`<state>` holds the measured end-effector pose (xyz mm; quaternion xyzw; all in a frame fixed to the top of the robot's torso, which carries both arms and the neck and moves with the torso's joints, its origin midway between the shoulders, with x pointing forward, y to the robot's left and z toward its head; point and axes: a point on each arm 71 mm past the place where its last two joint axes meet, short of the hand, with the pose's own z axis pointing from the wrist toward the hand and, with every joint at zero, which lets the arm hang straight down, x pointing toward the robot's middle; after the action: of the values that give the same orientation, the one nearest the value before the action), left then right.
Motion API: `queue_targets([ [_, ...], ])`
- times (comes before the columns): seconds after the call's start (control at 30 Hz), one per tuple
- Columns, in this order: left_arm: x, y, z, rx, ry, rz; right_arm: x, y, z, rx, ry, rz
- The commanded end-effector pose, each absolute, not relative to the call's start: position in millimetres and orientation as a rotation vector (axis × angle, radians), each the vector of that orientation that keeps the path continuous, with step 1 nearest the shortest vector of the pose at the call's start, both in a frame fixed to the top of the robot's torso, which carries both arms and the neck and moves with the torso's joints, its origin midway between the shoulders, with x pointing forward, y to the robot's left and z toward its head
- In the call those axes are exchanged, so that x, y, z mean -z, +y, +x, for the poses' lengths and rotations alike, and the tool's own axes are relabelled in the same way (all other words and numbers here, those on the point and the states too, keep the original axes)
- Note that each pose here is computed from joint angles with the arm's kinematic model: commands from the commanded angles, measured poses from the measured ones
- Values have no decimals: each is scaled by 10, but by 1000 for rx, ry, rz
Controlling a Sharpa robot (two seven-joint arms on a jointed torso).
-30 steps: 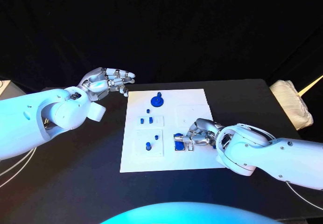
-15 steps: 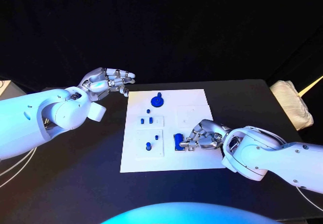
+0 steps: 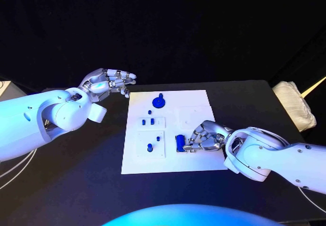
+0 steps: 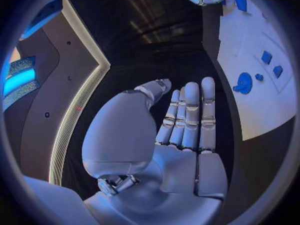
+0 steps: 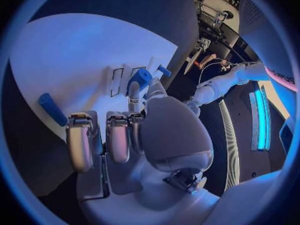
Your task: Assemble the parts on the task board
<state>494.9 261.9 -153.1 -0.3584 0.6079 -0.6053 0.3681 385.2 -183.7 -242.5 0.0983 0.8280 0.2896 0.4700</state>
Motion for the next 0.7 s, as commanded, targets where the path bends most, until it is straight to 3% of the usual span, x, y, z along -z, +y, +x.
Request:
queue_targets([
  [0.03,1525,2602,4943,1575,1563,-918,2446,-1812,3854,-700,2036,219],
  [0.7,1526,2609,4941,1571,1564,-920,2502,-1792,3898,-650,2062,184],
])
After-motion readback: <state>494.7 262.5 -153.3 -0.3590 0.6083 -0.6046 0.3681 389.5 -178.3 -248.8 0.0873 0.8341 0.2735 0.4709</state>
